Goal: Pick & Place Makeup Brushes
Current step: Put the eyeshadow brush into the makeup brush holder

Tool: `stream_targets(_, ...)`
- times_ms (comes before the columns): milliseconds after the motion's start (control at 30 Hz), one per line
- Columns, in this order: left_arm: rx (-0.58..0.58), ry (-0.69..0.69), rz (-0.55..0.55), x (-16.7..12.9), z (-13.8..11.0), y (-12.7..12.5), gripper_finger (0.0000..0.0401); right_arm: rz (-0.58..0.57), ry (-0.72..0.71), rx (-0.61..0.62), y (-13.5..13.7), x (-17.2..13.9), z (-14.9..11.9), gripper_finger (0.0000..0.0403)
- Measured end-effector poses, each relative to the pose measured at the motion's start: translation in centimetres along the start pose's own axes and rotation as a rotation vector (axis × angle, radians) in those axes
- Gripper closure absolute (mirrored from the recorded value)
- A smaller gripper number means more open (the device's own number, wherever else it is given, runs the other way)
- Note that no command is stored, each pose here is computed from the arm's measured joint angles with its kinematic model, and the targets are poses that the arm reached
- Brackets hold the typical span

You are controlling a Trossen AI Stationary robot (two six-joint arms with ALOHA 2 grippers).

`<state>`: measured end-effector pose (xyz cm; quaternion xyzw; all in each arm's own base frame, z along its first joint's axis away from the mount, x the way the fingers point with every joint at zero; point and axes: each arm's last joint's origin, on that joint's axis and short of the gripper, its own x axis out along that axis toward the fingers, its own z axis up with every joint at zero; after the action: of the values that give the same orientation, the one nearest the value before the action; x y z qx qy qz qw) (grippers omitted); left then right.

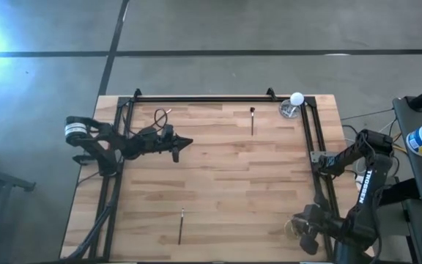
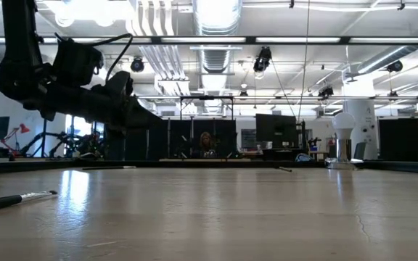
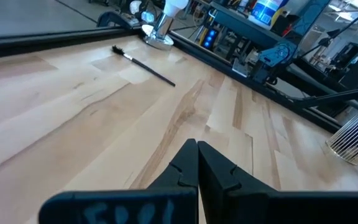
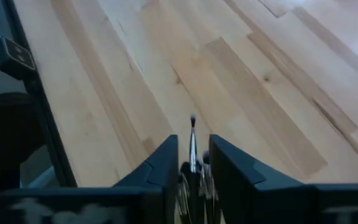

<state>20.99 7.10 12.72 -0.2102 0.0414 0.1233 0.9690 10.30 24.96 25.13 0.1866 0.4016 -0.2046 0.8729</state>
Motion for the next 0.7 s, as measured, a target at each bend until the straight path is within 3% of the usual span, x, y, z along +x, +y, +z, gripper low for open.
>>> stream_targets(133,0.021,-0.012,-0.005,0.3,0.3,-0.1,0.0401,0.011,0.012,0.01,0.0,-0.4,0.6,0.0291)
stream_targets(367,0.034,-0.004,-0.002,0.3,0.3,-0.1,0.0401,-0.024,0.15,0.128,-0.1,0.2,2.8,0.0295)
stream_targets(700,0.03,0.023,0.009,0.3,0.0,0.0,0.0401,-0.061,0.337,0.067,0.0,2.3,5.6,0.0218)
